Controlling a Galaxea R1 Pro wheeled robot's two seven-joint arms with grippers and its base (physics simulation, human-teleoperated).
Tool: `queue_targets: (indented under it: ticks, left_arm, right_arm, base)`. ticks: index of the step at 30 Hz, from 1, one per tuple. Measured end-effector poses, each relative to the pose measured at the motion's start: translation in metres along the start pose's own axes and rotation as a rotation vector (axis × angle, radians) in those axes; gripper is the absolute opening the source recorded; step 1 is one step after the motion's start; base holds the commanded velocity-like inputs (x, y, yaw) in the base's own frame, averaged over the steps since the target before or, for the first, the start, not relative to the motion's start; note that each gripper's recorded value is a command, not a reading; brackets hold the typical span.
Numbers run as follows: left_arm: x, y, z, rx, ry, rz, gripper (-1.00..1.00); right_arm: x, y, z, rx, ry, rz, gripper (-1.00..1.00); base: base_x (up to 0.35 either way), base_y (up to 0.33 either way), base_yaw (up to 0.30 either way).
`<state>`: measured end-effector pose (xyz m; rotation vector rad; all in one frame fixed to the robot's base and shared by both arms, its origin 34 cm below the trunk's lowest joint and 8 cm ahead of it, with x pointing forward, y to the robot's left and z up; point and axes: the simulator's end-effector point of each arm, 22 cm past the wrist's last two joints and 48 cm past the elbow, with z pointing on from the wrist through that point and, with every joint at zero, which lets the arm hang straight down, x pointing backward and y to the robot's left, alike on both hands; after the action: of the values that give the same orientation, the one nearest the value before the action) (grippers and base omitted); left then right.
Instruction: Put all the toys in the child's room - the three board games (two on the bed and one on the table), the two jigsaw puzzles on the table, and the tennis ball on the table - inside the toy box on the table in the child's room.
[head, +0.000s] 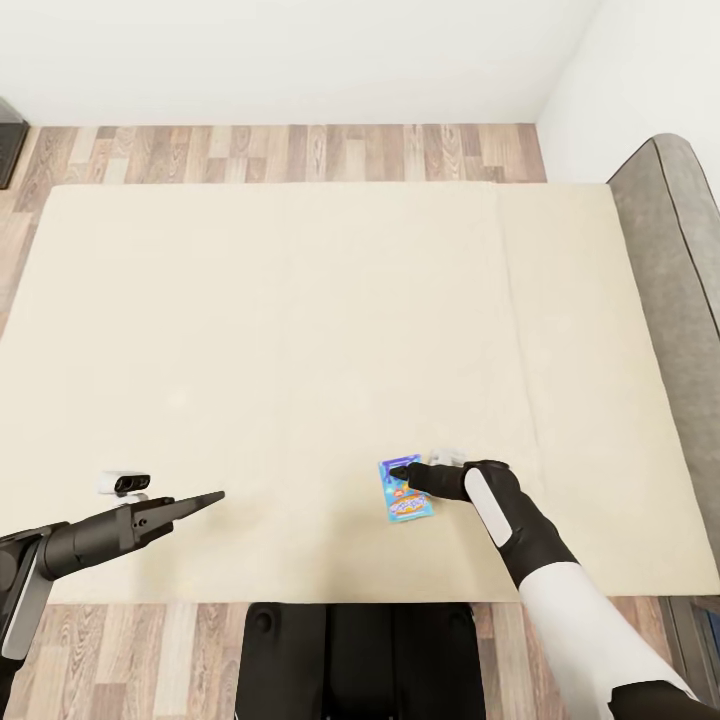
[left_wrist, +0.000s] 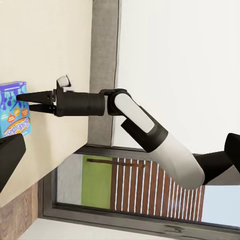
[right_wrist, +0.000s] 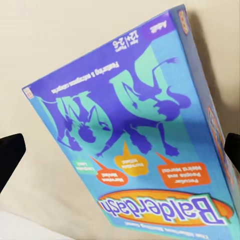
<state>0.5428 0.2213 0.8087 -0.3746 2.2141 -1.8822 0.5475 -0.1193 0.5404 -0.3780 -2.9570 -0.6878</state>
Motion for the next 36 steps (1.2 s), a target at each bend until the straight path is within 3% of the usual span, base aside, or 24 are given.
queue_targets:
  ticks: [15, 16, 21, 36]
  left_arm:
    - [0.0, 0.0, 0.0, 0.0, 0.0, 0.0, 1.0]
    - [0.0, 0.0, 0.0, 0.0, 0.0, 0.0, 1.0]
    - [0.0, 0.0, 0.0, 0.0, 0.0, 0.0, 1.0]
    - [0.0, 0.0, 0.0, 0.0, 0.0, 0.0, 1.0]
  right_arm:
    - [0.005, -0.01, 0.002, 0.035, 0.014, -0.017, 1.0]
    - [0.005, -0.004, 0.002, 0.008, 0.012, 0.007, 1.0]
    - [0.005, -0.004, 0.002, 0.01, 0.013, 0.007, 1.0]
    - [0.006, -0.004, 0.002, 0.01, 0.016, 0.008, 1.0]
  base:
    - [0.0, 0.135, 0.0]
    - [0.0, 0.171, 0.0]
    - [0.0, 0.151, 0.0]
    - [0.0, 0.012, 0.0]
